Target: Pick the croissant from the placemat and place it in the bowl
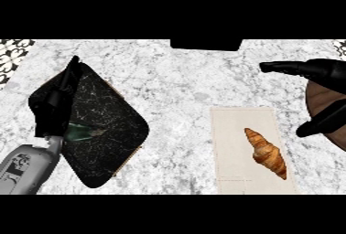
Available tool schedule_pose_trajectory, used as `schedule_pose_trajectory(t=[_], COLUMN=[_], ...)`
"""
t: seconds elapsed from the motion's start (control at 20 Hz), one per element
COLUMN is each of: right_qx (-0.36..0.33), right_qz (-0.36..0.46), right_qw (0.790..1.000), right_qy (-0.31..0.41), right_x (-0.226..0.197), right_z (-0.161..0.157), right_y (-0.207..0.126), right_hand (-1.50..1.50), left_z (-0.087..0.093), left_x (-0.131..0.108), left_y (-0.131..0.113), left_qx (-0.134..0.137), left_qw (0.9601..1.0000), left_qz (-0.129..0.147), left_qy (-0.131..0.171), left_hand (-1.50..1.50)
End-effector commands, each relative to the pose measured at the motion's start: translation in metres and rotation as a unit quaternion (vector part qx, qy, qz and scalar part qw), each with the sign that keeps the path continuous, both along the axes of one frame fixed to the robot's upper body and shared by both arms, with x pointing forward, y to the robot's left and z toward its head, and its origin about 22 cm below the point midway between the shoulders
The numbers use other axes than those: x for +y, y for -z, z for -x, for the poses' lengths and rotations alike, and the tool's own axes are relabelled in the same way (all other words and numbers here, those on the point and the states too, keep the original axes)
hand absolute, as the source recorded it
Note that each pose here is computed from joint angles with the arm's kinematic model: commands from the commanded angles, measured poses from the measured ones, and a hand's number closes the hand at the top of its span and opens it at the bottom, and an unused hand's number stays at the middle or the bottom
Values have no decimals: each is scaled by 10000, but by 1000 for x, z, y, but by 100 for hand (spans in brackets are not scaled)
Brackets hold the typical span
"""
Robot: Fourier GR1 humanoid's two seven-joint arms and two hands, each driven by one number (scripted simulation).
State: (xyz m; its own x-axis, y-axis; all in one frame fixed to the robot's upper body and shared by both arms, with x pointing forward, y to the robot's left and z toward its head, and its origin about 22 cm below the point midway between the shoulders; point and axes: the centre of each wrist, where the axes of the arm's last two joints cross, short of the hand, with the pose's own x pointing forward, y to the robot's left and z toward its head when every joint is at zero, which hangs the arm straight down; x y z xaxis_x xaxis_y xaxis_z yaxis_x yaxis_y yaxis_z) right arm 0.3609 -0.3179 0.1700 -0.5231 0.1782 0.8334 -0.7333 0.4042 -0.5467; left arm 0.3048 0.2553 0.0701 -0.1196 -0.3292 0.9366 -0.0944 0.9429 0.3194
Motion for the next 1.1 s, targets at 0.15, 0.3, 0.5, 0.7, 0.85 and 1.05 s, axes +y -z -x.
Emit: schedule_pose_trajectory(t=[0.15,0.3,0.5,0.7,0.85,1.05], right_qx=[-331,-323,-556,-773,-916,-1081], right_qz=[933,1142,1596,2110,2432,2842], right_qw=[9817,9736,9581,9429,9307,9184], right_qy=[-1625,-1949,-2312,-2459,-2573,-2530], right_x=[30,34,38,36,36,37], right_z=[7,17,21,22,28,21], right_y=[4,24,28,49,71,98], right_hand=[-150,-150,-150,-150,-150,-150], left_z=[-4,0,4,-2,14,9], left_x=[12,-5,-4,-12,3,1], left_y=[-6,-12,0,-15,5,-15], left_qx=[38,-47,52,-11,115,29], left_qw=[9999,10000,9999,9999,9996,9997], left_qz=[-52,31,-102,-34,-92,-98], left_qy=[-114,-19,-113,-110,-230,-205], left_hand=[0,0,0,0,0,0])
